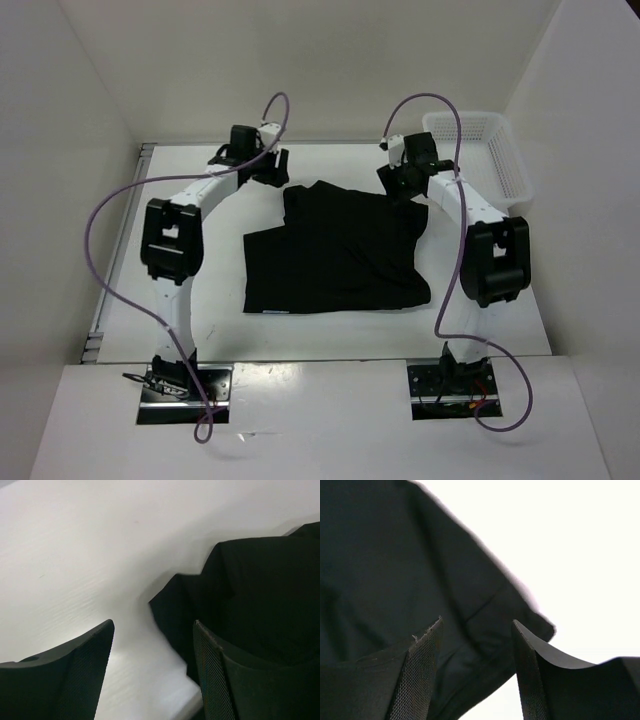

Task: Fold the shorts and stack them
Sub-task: Flatten the shorts out

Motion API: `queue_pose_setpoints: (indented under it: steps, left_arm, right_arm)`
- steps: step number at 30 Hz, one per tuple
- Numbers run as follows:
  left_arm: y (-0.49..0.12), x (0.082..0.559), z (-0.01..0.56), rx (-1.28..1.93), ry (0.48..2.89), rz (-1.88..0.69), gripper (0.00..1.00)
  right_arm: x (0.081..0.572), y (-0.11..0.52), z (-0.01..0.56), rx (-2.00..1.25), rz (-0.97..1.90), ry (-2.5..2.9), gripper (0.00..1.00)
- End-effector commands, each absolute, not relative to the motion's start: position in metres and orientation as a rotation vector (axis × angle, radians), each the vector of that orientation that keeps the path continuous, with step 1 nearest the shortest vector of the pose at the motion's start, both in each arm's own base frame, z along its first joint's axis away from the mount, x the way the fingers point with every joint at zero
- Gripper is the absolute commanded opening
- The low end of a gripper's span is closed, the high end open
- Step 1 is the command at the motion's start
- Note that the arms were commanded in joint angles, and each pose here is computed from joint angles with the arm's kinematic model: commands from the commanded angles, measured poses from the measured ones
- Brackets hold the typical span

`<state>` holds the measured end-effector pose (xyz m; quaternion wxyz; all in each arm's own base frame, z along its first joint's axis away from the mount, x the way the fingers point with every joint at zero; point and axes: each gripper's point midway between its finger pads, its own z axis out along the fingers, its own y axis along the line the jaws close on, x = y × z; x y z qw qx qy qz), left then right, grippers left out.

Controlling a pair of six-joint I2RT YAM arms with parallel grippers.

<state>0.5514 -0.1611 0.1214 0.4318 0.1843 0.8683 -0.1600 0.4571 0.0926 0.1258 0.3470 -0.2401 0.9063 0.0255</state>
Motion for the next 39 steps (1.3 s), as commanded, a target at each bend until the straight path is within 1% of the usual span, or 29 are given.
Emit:
queue_pose_setpoints:
  steps: [1,2,4,7,9,12,13,14,15,16,19,20,22,23,24,26,27,28,30,31,33,34,35,36,37,39]
  left_arm:
    - [-0.195,0.581,0.130,0.506,2.078,-0.396,0.72]
    - [-0.203,0.582,0.111,0.521,2.109,-0.405,0.72]
    - [-0.209,0.585,0.101,0.529,2.133,-0.402,0.72]
    - [-0.220,0.589,0.081,0.544,2.172,-0.399,0.72]
    - [-0.222,0.588,0.073,0.545,2.186,-0.382,0.72]
    - [-0.225,0.584,0.064,0.551,2.209,-0.375,0.72]
    - [-0.225,0.582,0.062,0.552,2.219,-0.375,0.70]
    - [-0.224,0.579,0.057,0.554,2.233,-0.375,0.68]
    - [-0.223,0.576,0.054,0.555,2.249,-0.375,0.66]
    - [-0.220,0.569,0.043,0.558,2.286,-0.375,0.62]
    - [-0.217,0.560,0.043,0.560,2.306,-0.374,0.54]
    - [-0.215,0.553,0.032,0.563,2.340,-0.374,0.47]
    - [-0.215,0.548,0.036,0.567,2.340,-0.385,0.36]
    - [-0.219,0.541,0.030,0.580,2.358,-0.389,0.31]
    - [-0.217,0.537,0.025,0.581,2.374,-0.389,0.20]
    - [-0.216,0.535,0.021,0.582,2.385,-0.389,0.09]
    - [-0.216,0.535,0.021,0.582,2.385,-0.389,0.03]
    - [-0.215,0.536,0.025,0.576,2.377,-0.374,0.00]
    - [-0.213,0.539,0.026,0.569,2.370,-0.358,0.00]
    - [-0.212,0.545,0.037,0.560,2.347,-0.340,0.00]
    - [-0.206,0.560,0.067,0.527,2.285,-0.299,0.00]
    - [-0.206,0.568,0.084,0.516,2.245,-0.288,0.00]
    - [-0.189,0.584,0.118,0.463,2.181,-0.254,0.00]
    - [-0.180,0.592,0.137,0.437,2.146,-0.234,0.00]
    - [-0.170,0.597,0.153,0.412,2.122,-0.213,0.00]
    - [-0.143,0.609,0.202,0.339,2.042,-0.151,0.00]
  right_arm:
    - [0.497,0.072,0.144,-0.465,-0.050,2.276,0.61]
    - [0.497,0.070,0.138,-0.461,-0.066,2.289,0.61]
    - [0.501,0.062,0.124,-0.447,-0.084,2.314,0.63]
    - [0.495,0.053,0.098,-0.453,-0.109,2.374,0.70]
    - [0.490,0.045,0.079,-0.457,-0.104,2.424,0.73]
    - [0.484,0.039,0.066,-0.465,-0.109,2.458,0.80]
    - [0.484,0.039,0.066,-0.478,-0.114,2.456,0.82]
    - [0.480,0.034,0.062,-0.470,-0.116,2.476,0.87]
    - [0.479,0.035,0.056,-0.489,-0.104,2.485,0.90]
    - [0.475,0.035,0.048,-0.493,-0.102,2.504,0.90]
    - [0.471,0.030,0.034,-0.489,-0.102,2.538,0.92]
    - [0.471,0.030,0.034,-0.489,-0.102,2.538,0.92]
    - [0.470,0.030,0.029,-0.491,-0.101,2.550,0.92]
    - [0.469,0.030,0.023,-0.494,-0.100,2.562,0.89]
    - [0.468,0.030,0.019,-0.495,-0.099,2.571,0.81]
    - [0.468,0.031,0.019,-0.512,-0.091,2.568,0.70]
    - [0.469,0.038,0.021,-0.529,-0.075,2.563,0.60]
    - [0.472,0.038,0.025,-0.527,-0.076,2.553,0.55]
    - [0.476,0.046,0.030,-0.564,-0.098,2.530,0.46]
    - [0.483,0.044,0.037,-0.554,-0.120,2.513,0.35]
    - [0.494,0.055,0.050,-0.591,-0.133,2.460,0.24]
    - [0.506,0.054,0.065,-0.575,-0.151,2.420,0.14]
    - [0.513,0.056,0.079,-0.554,-0.149,2.390,0.09]
    - [0.525,0.056,0.101,-0.535,-0.165,2.338,0.05]
    - [0.532,0.057,0.112,-0.526,-0.167,2.307,0.00]
    - [0.546,0.058,0.154,-0.482,-0.176,2.215,0.00]
